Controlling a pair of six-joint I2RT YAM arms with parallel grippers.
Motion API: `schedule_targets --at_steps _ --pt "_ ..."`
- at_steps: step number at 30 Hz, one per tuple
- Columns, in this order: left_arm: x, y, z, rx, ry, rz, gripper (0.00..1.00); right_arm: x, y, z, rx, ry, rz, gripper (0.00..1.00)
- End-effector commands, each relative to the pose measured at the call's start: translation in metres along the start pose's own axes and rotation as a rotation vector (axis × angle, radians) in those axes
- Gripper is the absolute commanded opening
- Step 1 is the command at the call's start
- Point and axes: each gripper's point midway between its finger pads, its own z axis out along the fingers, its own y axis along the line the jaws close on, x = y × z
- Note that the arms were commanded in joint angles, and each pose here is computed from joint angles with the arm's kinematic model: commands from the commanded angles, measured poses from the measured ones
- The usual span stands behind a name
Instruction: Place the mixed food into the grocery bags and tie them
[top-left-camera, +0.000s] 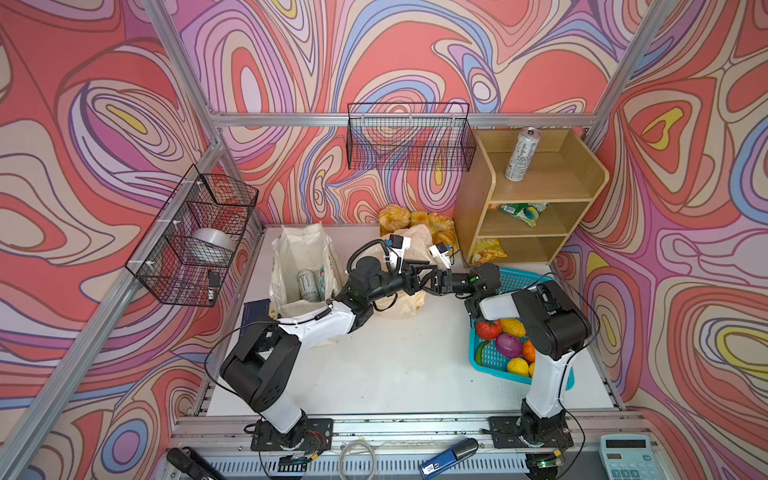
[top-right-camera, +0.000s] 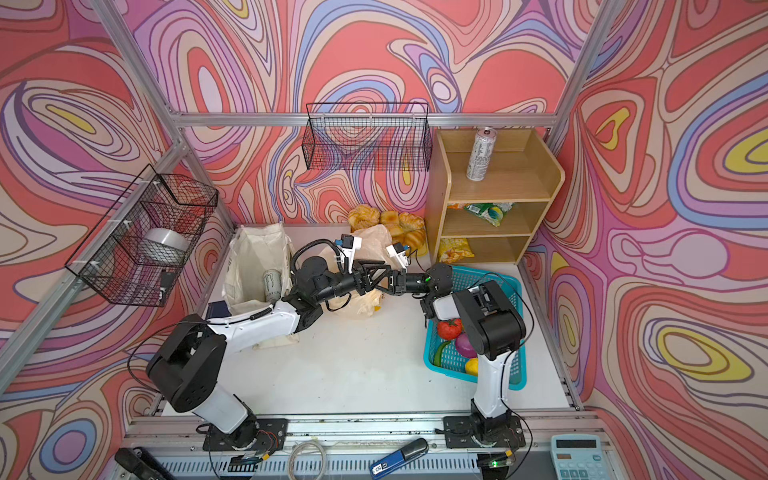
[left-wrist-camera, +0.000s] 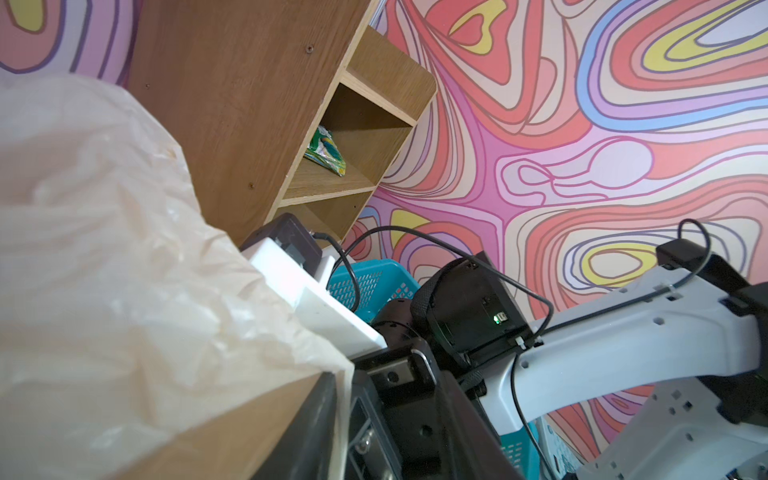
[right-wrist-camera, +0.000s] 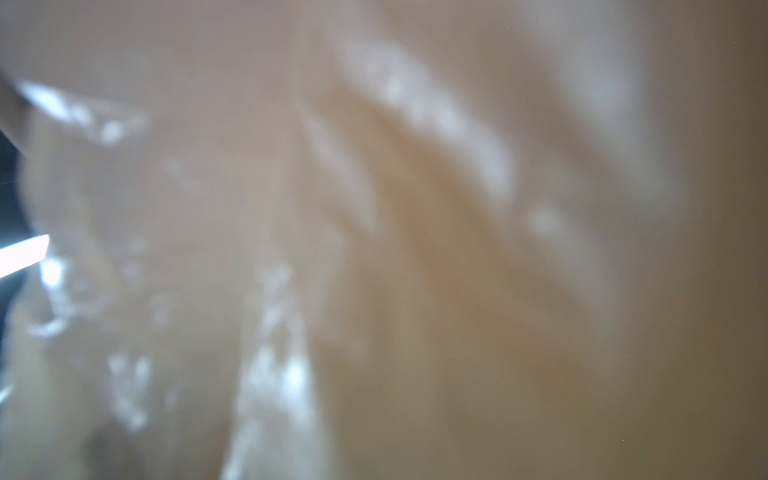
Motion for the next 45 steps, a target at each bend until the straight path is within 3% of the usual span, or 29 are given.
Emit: schedule_targets --at_steps 1,5,11,16,30,33,38,40,41,43,45 --pt "-0.027 -0.013 -0.021 -0.061 -0.072 0.102 0.43 -0.003 -0.002 0.003 -0.007 -0.019 -0.029 0.0" --pt "-0.027 -0.009 -0.048 -0.16 -0.064 0.154 0.43 -0.006 -0.002 0.003 -0.005 -0.035 -0.033 0.0" --pt "0.009 0.008 -0.068 -0.23 0.037 0.148 0.46 -0.012 -0.005 0.003 -0.001 -0.063 -0.025 0.0" --pt "0.037 0.019 -0.058 -0.201 0.111 0.098 0.48 -0.012 -0.006 0.002 0.004 -0.075 -0.016 0.0" --pt "0.061 0.029 -0.035 -0.147 0.155 0.035 0.47 -0.01 -0.006 0.001 0.007 -0.081 -0.013 0.0" --pt "0.066 0.028 -0.029 -0.134 0.171 0.026 0.37 -0.011 -0.006 0.001 0.007 -0.084 -0.014 0.0" --pt "0.069 0.032 -0.026 -0.141 0.17 0.017 0.0 -0.012 -0.004 0.001 0.006 -0.087 -0.009 0.0" --pt "0.068 0.033 -0.026 -0.148 0.164 0.021 0.0 -0.013 -0.002 0.001 0.005 -0.09 -0.007 0.0" --pt "0.068 0.033 -0.026 -0.149 0.165 0.027 0.0 -0.014 -0.002 0.001 0.007 -0.095 -0.001 0.04" --pt "0.068 0.034 -0.029 -0.163 0.171 0.047 0.0 -0.019 0.0 -0.004 0.02 -0.125 0.011 0.25" --pt "0.068 0.034 -0.031 -0.177 0.181 0.074 0.0 -0.023 0.001 -0.01 0.049 -0.151 0.03 0.37"
